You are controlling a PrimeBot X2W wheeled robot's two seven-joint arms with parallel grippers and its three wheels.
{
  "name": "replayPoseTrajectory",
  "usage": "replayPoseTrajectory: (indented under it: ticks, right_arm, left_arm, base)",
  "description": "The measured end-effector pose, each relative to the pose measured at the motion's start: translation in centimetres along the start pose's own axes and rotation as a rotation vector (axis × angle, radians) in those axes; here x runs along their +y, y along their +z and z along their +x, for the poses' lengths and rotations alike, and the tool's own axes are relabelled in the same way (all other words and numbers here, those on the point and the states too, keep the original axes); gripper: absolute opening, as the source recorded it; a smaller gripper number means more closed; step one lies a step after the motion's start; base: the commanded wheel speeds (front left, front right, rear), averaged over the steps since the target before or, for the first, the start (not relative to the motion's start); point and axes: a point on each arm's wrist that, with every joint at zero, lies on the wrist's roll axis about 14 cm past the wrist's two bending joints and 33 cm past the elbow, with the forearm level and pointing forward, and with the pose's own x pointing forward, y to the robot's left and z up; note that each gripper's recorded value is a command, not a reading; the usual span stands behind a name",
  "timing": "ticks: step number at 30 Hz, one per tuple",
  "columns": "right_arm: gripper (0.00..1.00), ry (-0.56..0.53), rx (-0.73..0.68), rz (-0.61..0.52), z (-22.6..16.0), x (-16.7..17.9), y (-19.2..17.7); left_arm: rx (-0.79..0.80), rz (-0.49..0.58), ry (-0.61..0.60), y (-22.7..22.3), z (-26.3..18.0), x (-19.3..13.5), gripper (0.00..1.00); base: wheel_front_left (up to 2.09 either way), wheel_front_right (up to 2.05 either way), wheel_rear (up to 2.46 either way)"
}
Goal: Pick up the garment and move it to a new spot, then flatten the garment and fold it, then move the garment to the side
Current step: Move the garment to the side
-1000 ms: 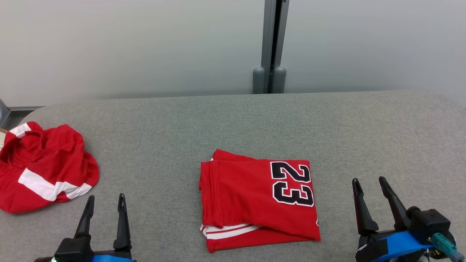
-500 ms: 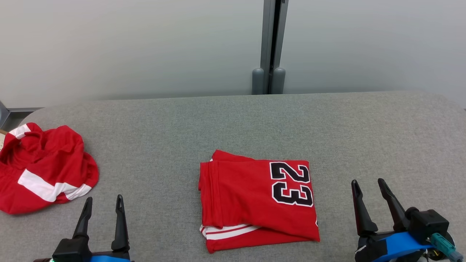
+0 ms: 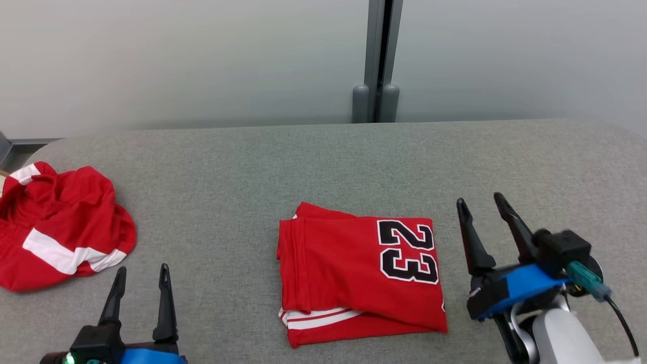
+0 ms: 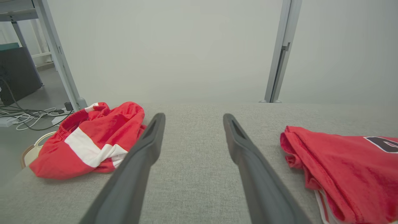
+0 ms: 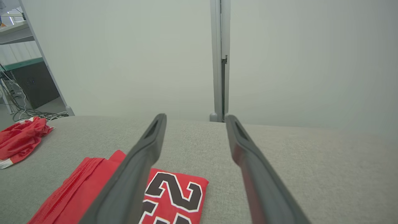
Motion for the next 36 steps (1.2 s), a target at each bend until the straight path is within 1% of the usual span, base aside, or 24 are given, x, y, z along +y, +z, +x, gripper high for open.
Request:
replayPoseTrajectory:
  ticks: [2,4,8,9,10,15,21,27,35,36]
  right_arm:
    - [1.0,0.021,0.024,-0.004,0.9,0.6,-0.4]
    - [1.0,0.039,0.074,-0.012,1.6,1.1,-1.4]
    - [1.0,0.045,0.198,0.001,2.0,1.2,-4.8]
    - [1.0,0.045,0.198,0.001,2.0,1.2,-4.8]
    - [1.0,0.044,0.246,0.012,2.1,1.2,-6.3]
    - [1.0,0.039,0.358,0.04,1.5,1.2,-10.0]
    - [1.0,0.024,0.455,0.093,0.1,1.3,-13.3]
    - [1.0,0.033,0.528,0.108,-1.2,1.8,-15.5]
    - [1.0,0.07,0.568,0.126,-1.3,3.1,-16.6]
    - [0.98,0.073,0.568,0.127,-1.2,3.2,-16.6]
  left_arm:
    - [0.001,0.003,0.003,0.0,0.2,0.3,1.0]
    - [0.002,0.001,0.009,0.0,0.4,0.6,1.0]
    - [0.015,-0.001,0.021,-0.4,0.6,0.9,1.0]
    - [0.015,-0.001,0.021,-0.4,0.6,0.9,1.0]
    - [0.019,-0.003,0.026,-0.6,0.7,1.0,1.0]
    - [0.031,-0.009,0.039,-1.0,1.1,1.4,1.0]
    - [0.041,-0.011,0.044,-1.3,1.4,1.5,1.0]
    - [0.042,-0.014,0.041,-1.3,1.7,1.4,1.0]
    - [0.05,-0.019,0.046,-1.6,1.7,1.4,1.0]
    - [0.05,-0.02,0.047,-1.6,1.7,1.4,1.0]
  base:
    - [0.0,0.0,0.0]
    - [0.0,0.0,0.0]
    - [0.0,0.0,0.0]
    - [0.0,0.0,0.0]
    - [0.0,0.0,0.0]
    - [0.0,0.0,0.0]
    - [0.0,0.0,0.0]
    - [0.0,0.0,0.0]
    - [0.0,0.0,0.0]
    - [0.0,0.0,0.0]
